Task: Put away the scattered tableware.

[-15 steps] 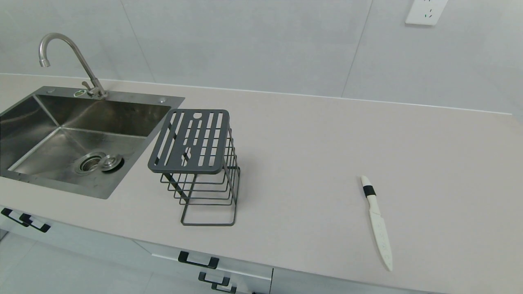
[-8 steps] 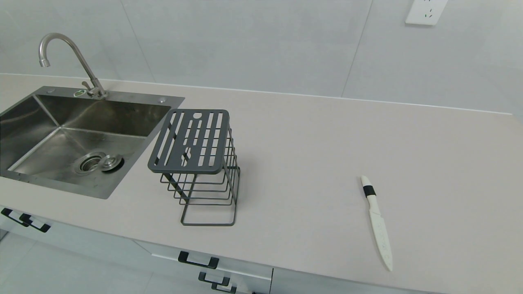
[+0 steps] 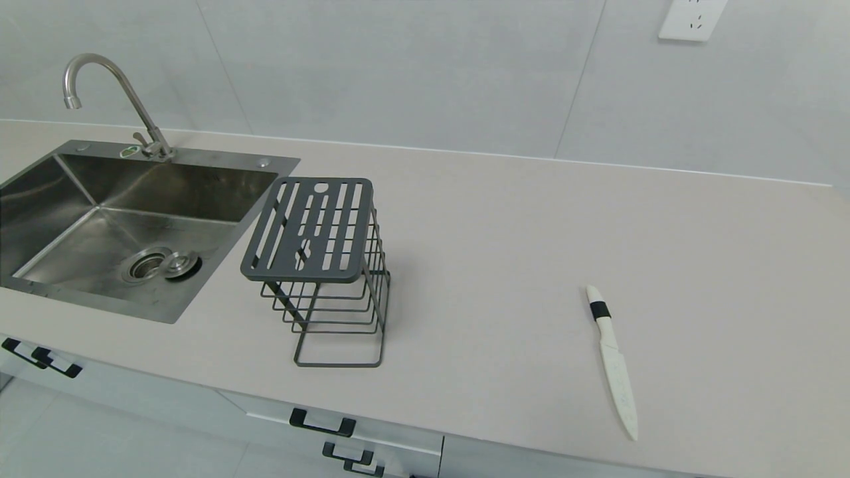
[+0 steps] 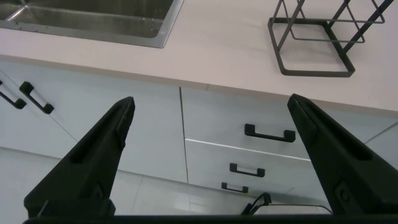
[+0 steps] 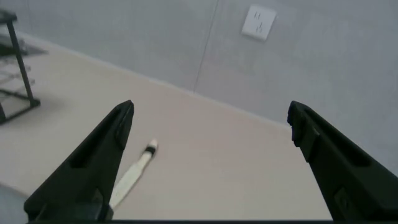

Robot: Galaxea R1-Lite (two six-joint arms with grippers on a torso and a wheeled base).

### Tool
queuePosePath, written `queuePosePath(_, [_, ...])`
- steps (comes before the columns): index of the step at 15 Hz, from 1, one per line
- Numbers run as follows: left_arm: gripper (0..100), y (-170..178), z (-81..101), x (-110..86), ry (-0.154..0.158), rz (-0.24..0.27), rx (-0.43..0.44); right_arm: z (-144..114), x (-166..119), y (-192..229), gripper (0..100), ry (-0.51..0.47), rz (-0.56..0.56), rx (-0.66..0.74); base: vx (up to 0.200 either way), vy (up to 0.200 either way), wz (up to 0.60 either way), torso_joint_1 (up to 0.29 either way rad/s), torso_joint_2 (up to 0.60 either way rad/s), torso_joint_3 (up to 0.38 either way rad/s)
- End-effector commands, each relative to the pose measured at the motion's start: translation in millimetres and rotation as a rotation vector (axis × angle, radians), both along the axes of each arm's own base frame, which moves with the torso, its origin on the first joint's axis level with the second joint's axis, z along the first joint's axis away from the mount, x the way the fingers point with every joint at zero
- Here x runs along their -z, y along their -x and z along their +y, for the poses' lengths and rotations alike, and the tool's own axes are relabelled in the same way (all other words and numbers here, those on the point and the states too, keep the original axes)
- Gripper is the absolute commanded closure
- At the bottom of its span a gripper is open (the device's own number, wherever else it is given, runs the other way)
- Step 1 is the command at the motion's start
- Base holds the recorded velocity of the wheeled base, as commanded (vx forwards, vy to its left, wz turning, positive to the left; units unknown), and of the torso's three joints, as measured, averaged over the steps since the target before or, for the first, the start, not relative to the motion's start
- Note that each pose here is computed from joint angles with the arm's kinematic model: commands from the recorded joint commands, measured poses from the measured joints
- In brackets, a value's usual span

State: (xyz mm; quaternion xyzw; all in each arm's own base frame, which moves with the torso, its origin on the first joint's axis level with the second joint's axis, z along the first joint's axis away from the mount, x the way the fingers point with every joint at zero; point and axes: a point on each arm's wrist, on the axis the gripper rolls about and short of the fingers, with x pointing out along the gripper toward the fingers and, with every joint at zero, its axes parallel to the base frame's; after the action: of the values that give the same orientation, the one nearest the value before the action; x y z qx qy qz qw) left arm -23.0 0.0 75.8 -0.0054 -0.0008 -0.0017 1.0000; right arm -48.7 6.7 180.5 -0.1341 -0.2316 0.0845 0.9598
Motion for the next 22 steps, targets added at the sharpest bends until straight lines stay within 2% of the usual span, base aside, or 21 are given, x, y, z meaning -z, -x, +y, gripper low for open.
queuePosePath(1, [0, -0.1, 0.0, 0.0, 0.0, 0.002, 0.0, 1.5, -10.7, -25.0, 0, 0.032, 0.14, -0.088, 0.0, 0.0, 0.0, 0.0, 0.0, 0.0])
queuePosePath(3, [0, -0.1, 0.0, 0.0, 0.001, 0.002, 0.0, 2.6, 15.2, -44.9, 0, 0.044, 0.318, -0.169, 0.0, 0.0, 0.0, 0.0, 0.0, 0.0])
queuePosePath(5, [0, -0.2, 0.0, 0.0, 0.001, 0.003, 0.0, 2.7, 20.0, -59.6, 0, 0.04, 0.42, -0.193, 0.0, 0.0, 0.0, 0.0, 0.0, 0.0])
queuePosePath(10, [0, -0.1, 0.0, 0.0, 0.0, 0.002, 0.001, 3.3, 20.6, -65.9, 0, 0.05, 0.459, -0.232, 0.0, 0.0, 0.0, 0.0, 0.0, 0.0])
queuePosePath(13, [0, -0.1, 0.0, 0.0, 0.0, 0.002, 0.001, 3.9, 0.2, -72.3, 0, 0.059, 0.435, -0.255, 0.0, 0.0, 0.0, 0.0, 0.0, 0.0])
queuePosePath(15, [0, -0.1, 0.0, 0.0, 0.0, 0.002, 0.001, 7.3, -18.9, -92.4, 0, 0.049, 0.485, -0.317, 0.0, 0.0, 0.0, 0.0, 0.0, 0.0])
queuePosePath(17, [0, -0.1, -0.1, 0.0, 0.0, 0.002, 0.003, 18.4, -8.1, -131.7, 0, 0.043, 0.693, -0.395, 0.0, 0.0, 0.0, 0.0, 0.0, 0.0])
queuePosePath(18, [0, -0.1, -0.1, 0.0, 0.0, 0.002, 0.003, 23.4, -3.1, -146.5, 0, 0.05, 0.759, -0.414, 0.0, 0.0, 0.0, 0.0, 0.0, 0.0])
queuePosePath(22, [0, -0.2, -0.1, 0.0, -0.002, 0.003, 0.003, 43.0, 11.8, -198.7, 0, 0.081, 0.92, -0.407, 0.0, 0.0, 0.0, 0.0, 0.0, 0.0])
